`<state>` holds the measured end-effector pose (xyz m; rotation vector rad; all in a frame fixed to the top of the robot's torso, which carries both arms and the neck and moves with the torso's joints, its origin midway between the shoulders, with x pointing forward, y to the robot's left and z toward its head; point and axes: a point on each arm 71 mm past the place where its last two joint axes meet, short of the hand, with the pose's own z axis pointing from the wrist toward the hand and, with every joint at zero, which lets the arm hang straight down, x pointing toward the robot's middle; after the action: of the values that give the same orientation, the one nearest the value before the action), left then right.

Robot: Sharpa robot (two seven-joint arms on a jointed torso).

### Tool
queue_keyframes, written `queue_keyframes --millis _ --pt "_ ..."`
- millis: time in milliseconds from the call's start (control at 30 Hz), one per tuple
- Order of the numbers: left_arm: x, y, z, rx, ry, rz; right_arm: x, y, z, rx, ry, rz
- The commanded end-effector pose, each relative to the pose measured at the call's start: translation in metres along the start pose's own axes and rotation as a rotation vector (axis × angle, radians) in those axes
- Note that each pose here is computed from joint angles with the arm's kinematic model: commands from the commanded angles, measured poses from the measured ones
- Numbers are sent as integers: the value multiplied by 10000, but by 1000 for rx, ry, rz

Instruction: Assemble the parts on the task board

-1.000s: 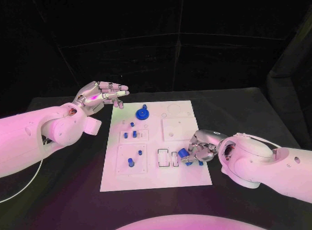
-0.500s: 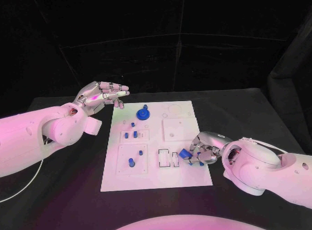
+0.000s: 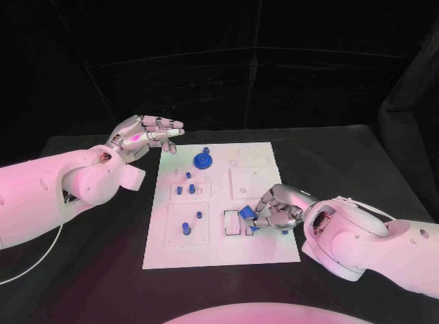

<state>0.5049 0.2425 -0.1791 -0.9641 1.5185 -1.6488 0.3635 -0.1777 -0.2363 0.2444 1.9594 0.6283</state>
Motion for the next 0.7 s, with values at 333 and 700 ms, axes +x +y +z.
queue_keyframes --millis 333,700 --pt "25 -15 3 8 15 -11 185 189 189 36 85 14" --pt "25 -17 -3 7 16 -11 202 229 258 57 57 -12"
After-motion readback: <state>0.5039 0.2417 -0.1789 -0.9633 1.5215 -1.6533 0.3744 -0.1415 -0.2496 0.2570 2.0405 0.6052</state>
